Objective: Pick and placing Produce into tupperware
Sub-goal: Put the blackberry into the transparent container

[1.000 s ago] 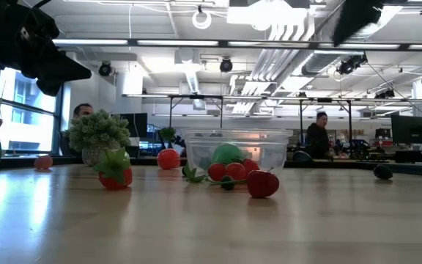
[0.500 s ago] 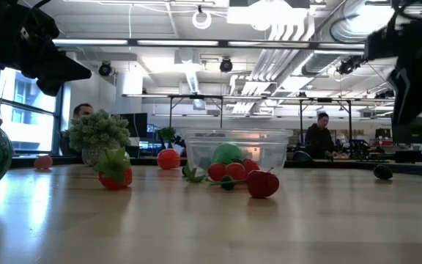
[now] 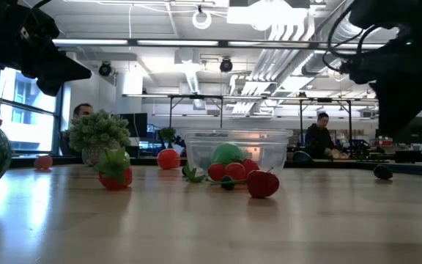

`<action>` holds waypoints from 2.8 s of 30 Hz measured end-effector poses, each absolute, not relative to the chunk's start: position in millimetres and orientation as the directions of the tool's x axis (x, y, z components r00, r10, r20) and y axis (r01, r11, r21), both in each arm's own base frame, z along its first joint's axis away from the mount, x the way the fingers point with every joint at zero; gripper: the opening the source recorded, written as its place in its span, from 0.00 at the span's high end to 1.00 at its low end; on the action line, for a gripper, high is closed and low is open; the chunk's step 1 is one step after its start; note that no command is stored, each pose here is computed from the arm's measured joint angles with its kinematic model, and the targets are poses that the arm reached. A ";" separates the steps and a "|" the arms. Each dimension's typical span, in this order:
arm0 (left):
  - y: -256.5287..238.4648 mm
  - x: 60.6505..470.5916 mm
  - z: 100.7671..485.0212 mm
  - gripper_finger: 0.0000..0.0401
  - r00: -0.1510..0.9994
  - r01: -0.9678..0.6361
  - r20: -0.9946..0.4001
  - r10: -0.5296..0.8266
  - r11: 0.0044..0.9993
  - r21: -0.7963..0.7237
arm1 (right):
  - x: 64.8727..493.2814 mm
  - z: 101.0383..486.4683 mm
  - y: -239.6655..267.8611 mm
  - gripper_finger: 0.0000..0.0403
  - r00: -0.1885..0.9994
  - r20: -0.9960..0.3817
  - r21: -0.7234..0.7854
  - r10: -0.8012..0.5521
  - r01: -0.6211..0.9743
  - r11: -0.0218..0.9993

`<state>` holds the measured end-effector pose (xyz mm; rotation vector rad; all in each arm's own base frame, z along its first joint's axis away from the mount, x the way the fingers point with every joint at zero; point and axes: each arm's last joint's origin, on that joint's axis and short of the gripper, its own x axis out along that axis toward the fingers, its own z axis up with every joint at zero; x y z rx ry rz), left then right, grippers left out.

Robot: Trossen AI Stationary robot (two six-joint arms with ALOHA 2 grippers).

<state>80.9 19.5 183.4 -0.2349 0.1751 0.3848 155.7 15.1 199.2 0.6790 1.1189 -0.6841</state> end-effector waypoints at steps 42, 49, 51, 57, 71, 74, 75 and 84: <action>19.5 80.9 183.4 0.96 0.912 -0.390 -0.213 0.350 0.900 -0.193 | 160.2 131.5 -22.2 0.46 0.191 -0.976 0.168 -0.100 0.964 0.206; 19.5 80.9 183.4 0.96 0.912 -0.390 -0.213 0.350 0.900 -0.193 | 160.5 131.3 -22.4 0.50 0.194 -0.975 0.170 -0.111 0.966 0.195; 19.5 80.9 183.4 0.96 0.912 -0.390 -0.213 0.350 0.900 -0.193 | 160.2 131.2 -22.4 0.53 0.191 -0.975 0.167 -0.113 0.966 0.196; 19.5 80.9 183.4 0.96 0.912 -0.390 -0.213 0.350 0.900 -0.193 | 159.5 130.7 -22.5 0.61 0.185 -0.976 0.158 -0.115 0.966 0.205; 19.5 80.9 183.4 0.96 0.912 -0.390 -0.213 0.350 0.900 -0.193 | 159.2 130.5 -22.5 0.70 0.182 -0.976 0.154 -0.116 0.964 0.215; 19.5 80.9 183.4 0.96 0.912 -0.390 -0.213 0.350 0.900 -0.193 | 159.2 130.3 -22.4 0.70 0.182 -0.977 0.154 -0.116 0.964 0.215; 19.5 80.9 183.5 0.96 0.913 -0.390 -0.212 0.350 0.900 -0.193 | 159.2 130.3 -22.5 0.70 0.182 -0.976 0.154 -0.116 0.964 0.215; 19.5 80.9 183.4 0.96 0.912 -0.390 -0.213 0.350 0.900 -0.193 | 161.1 137.9 -22.2 0.70 0.214 -0.971 0.182 -0.108 0.951 0.249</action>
